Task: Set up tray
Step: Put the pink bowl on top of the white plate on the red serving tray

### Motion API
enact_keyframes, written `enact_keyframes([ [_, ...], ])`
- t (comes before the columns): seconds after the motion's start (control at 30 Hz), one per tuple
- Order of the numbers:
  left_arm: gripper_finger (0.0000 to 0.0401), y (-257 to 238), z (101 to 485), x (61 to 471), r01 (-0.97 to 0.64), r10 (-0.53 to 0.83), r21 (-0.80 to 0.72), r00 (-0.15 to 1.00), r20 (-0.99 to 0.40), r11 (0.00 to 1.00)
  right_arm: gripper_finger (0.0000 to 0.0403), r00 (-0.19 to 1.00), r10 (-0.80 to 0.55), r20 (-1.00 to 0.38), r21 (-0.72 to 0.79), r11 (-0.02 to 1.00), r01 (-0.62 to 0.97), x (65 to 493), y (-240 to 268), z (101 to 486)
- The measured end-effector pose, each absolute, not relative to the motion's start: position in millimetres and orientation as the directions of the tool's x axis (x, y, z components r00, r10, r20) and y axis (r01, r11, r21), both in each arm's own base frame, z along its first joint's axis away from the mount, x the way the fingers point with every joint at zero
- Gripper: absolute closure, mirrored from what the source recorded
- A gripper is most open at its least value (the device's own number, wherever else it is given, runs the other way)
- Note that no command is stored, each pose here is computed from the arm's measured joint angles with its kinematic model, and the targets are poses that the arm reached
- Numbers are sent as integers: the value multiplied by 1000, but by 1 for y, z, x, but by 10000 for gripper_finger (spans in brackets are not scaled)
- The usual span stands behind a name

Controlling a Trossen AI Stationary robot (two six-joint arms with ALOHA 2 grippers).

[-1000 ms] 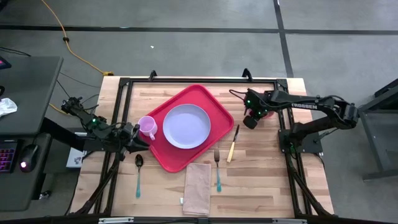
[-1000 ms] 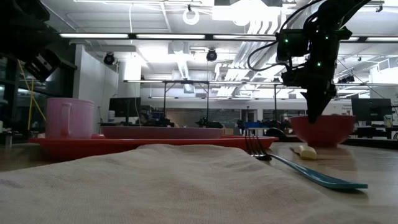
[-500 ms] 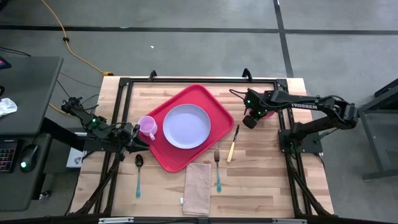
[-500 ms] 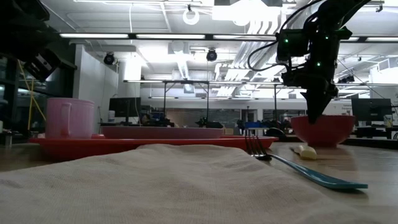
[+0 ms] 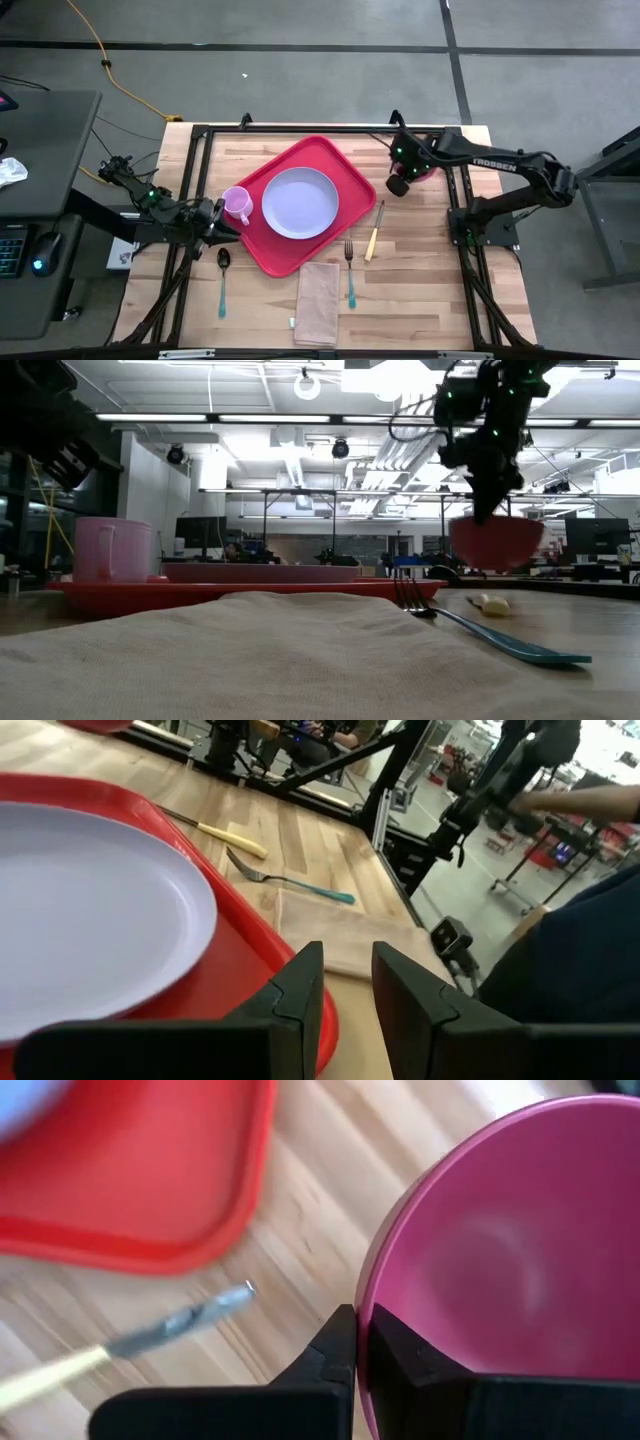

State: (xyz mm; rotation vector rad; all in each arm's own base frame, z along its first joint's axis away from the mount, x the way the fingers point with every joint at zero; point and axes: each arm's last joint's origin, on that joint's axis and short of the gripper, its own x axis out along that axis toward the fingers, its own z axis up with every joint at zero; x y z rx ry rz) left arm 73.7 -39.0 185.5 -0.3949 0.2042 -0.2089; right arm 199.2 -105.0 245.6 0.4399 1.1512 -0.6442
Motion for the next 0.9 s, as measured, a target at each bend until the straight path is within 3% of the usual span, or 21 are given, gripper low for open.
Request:
enact_keyframes([
  [0.4,284,-37,185,74,126,-175,-285,973,-153,950,403,416,-274,-867,51,782,621,226,-98,297],
  [0.9,284,-37,183,74,114,-167,-279,970,-174,953,403,409,-107,-906,64,922,381,346,-90,304],
])
